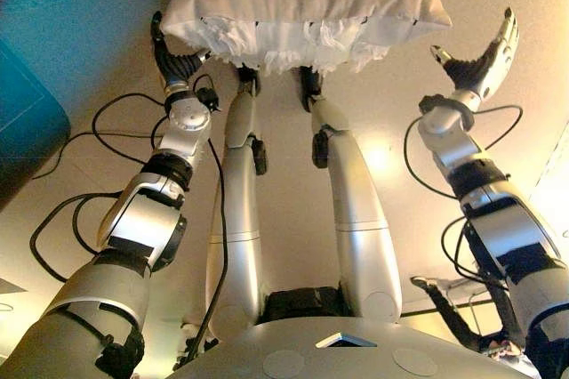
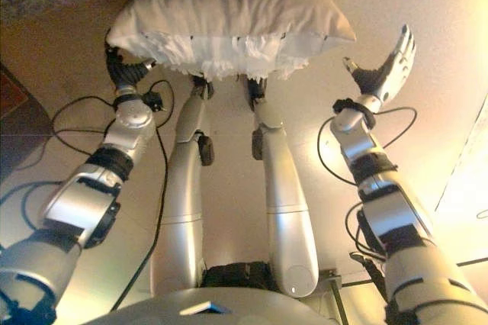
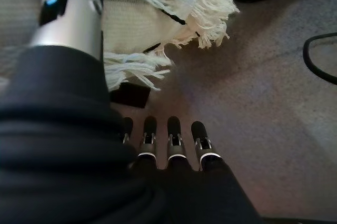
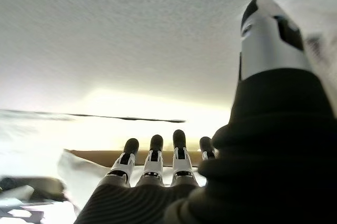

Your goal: Pick up the cushion and take it to the sofa

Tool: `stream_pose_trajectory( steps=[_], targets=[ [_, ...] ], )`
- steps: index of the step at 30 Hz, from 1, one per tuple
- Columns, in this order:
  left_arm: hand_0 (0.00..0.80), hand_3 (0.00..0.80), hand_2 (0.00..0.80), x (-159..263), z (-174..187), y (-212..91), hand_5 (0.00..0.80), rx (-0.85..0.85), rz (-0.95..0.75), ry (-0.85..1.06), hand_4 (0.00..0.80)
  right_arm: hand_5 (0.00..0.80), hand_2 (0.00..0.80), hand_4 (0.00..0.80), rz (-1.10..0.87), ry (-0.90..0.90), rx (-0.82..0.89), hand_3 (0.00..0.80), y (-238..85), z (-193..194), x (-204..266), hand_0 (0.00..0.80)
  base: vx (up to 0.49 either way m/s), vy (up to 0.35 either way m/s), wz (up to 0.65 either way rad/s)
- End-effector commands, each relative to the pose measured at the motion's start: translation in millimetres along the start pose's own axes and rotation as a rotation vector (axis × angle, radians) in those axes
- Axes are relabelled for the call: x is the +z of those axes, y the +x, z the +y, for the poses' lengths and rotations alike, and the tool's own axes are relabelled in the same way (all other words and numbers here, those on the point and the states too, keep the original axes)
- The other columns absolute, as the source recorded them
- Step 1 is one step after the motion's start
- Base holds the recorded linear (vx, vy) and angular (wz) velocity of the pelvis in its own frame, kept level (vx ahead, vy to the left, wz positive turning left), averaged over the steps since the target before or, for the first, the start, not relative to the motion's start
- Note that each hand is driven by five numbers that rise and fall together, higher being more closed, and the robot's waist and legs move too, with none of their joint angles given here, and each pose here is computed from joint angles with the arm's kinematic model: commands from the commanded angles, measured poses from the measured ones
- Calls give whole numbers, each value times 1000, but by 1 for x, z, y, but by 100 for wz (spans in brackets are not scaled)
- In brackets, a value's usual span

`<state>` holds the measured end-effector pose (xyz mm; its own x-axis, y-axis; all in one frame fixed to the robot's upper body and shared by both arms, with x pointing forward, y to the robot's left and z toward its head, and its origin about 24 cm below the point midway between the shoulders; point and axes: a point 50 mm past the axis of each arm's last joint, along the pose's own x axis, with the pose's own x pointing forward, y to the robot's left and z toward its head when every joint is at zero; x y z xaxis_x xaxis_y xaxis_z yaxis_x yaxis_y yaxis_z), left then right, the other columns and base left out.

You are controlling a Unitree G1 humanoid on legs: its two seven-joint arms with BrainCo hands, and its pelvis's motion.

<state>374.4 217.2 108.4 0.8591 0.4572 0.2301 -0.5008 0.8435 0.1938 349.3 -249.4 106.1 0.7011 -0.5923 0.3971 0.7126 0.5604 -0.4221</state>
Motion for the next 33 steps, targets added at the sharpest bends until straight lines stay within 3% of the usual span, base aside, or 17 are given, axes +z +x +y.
stream_pose_trajectory(
  steps=[1, 9, 18, 26, 29, 33],
  targets=[
    [0, 0, 0, 2, 1, -3, 0, -61, -45, 22, 0, 0, 0, 0, -53, 89, 93, 0, 0, -13, -1, 0, -7, -29, -3],
    [0, 0, 0, 19, -3, 10, 0, -161, -52, -16, 0, 0, 0, 0, -170, 183, 209, 0, 31, -12, 38, 0, 1, 2, 1],
    [0, 0, 0, 27, -5, 12, 0, -232, -89, -64, 0, 0, 0, 0, -177, 286, 379, 0, 25, -3, 40, 0, 12, 6, 9],
    [0, 0, 0, 49, -11, 16, 0, -304, -153, -97, 0, 0, 0, 0, -306, 364, 520, 0, 31, 5, 80, 0, 0, -1, 2],
    [0, 0, 0, 61, -19, 13, 0, -404, -200, -137, 0, 0, 0, 0, -362, 407, 646, 0, 26, 9, 97, 0, -8, -4, 3],
    [0, 0, 0, 77, -42, 0, 0, -713, -238, -173, 0, 0, 0, 0, -406, 533, 855, 0, 16, 14, 115, 0, -15, 0, 8]
  ],
)
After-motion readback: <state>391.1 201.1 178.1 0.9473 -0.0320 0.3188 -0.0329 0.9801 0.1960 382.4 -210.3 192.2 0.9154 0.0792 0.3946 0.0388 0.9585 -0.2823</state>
